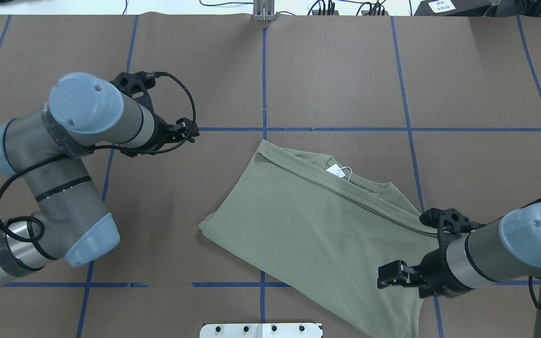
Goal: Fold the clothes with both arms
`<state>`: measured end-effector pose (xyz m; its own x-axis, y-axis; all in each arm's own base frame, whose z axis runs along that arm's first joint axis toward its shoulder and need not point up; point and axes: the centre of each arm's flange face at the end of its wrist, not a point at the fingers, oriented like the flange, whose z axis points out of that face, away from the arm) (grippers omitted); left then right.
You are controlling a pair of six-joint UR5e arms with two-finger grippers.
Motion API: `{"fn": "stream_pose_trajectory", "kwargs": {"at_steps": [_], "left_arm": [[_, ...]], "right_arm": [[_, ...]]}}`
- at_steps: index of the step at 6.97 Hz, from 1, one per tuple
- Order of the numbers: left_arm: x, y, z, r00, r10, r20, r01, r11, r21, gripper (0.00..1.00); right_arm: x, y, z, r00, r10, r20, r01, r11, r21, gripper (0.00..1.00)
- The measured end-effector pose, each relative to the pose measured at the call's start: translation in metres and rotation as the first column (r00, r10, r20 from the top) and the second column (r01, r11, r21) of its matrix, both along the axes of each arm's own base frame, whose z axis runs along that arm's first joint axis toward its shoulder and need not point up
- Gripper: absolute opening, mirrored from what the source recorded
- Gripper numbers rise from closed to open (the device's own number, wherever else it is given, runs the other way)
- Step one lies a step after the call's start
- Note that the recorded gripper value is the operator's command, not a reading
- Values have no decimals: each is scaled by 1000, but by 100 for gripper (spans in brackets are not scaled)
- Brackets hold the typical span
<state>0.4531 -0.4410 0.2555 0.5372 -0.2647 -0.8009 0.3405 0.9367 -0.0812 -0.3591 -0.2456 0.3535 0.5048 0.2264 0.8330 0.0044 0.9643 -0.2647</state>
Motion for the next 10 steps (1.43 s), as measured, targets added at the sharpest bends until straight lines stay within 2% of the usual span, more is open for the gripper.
{"fn": "stream_pose_trajectory", "kwargs": {"at_steps": [2, 3, 4, 6, 7, 8, 9, 10], "left_arm": [[70, 84, -5, 997, 70, -42, -75, 989, -126, 99], [90, 112, -8, 995, 87, -53, -95, 981, -170, 98], [100, 126, -9, 994, 95, -57, -105, 976, -191, 96], [107, 127, -3, 995, 87, -43, -94, 977, -193, 89], [109, 121, 1, 997, 67, -32, -72, 981, -178, 75], [111, 115, 7, 998, 53, -25, -57, 984, -168, 34], [116, 111, 14, 999, 48, -24, -51, 985, -164, 0], [118, 110, 17, 998, 48, -29, -51, 986, -160, 0]], "right_arm": [[23, -57, -14, 990, 139, 31, -140, 990, 17, 100], [22, -76, -18, 984, 174, 38, -174, 984, 21, 100], [18, -87, -19, 981, 190, 39, -191, 981, 22, 100], [17, -95, -20, 979, 201, 40, -202, 979, 22, 100], [17, -96, -20, 978, 203, 40, -204, 979, 22, 100], [17, -96, -20, 978, 203, 40, -204, 979, 22, 100], [17, -97, -20, 978, 204, 40, -205, 979, 22, 100], [17, -97, -20, 978, 205, 40, -206, 978, 22, 100]]}}
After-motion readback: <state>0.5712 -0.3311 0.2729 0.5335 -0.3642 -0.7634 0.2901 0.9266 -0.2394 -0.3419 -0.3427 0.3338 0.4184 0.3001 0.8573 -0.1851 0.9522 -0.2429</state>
